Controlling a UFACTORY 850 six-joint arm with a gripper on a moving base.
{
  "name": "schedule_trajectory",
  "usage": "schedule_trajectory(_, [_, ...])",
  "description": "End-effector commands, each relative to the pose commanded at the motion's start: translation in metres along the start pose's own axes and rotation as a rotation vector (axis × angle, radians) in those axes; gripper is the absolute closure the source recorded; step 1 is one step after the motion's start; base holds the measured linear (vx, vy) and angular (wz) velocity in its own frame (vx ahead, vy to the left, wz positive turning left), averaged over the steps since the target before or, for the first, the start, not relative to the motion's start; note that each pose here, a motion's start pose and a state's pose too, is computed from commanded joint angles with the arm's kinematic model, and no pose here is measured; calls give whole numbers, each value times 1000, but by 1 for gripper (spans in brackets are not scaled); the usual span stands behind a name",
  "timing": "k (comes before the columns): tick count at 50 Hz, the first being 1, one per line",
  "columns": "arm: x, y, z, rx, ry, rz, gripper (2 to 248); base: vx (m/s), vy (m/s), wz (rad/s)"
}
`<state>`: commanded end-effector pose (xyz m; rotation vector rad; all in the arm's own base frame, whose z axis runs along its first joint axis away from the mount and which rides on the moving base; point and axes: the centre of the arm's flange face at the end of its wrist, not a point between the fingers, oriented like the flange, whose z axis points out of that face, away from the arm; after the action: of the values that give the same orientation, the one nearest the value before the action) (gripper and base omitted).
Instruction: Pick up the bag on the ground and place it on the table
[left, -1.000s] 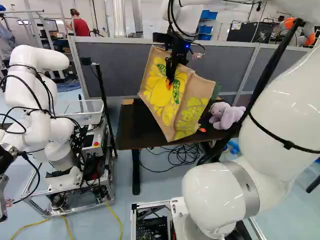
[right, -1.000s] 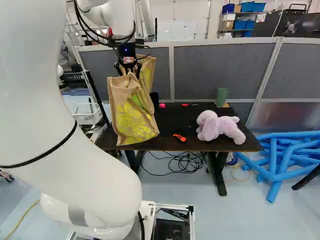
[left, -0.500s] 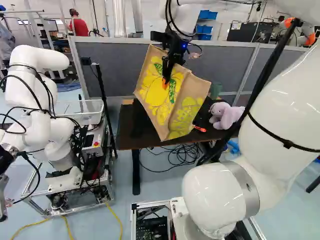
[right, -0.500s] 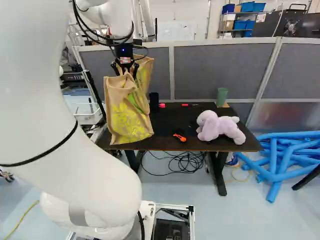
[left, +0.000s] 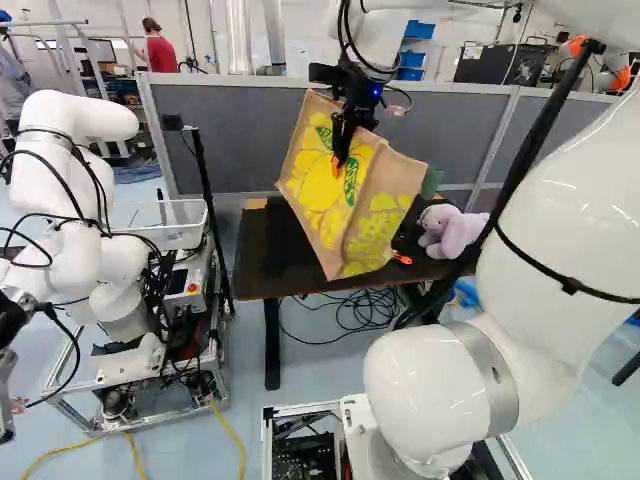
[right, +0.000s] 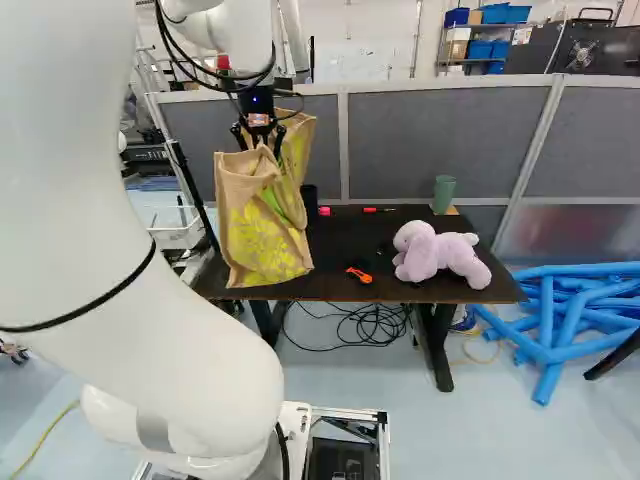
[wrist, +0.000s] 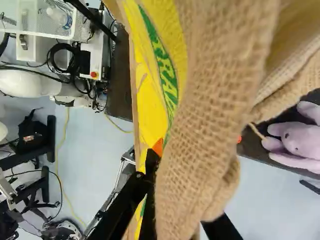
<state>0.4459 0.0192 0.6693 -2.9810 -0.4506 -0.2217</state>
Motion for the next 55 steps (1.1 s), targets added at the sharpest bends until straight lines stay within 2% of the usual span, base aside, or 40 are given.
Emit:
schedule_trajectory(29, [10, 24, 0, -90, -30, -19, 228, 0, 0, 0])
schedule_trajectory(55, [29, 31, 3, -126, -44, -45, 228, 0, 0, 0])
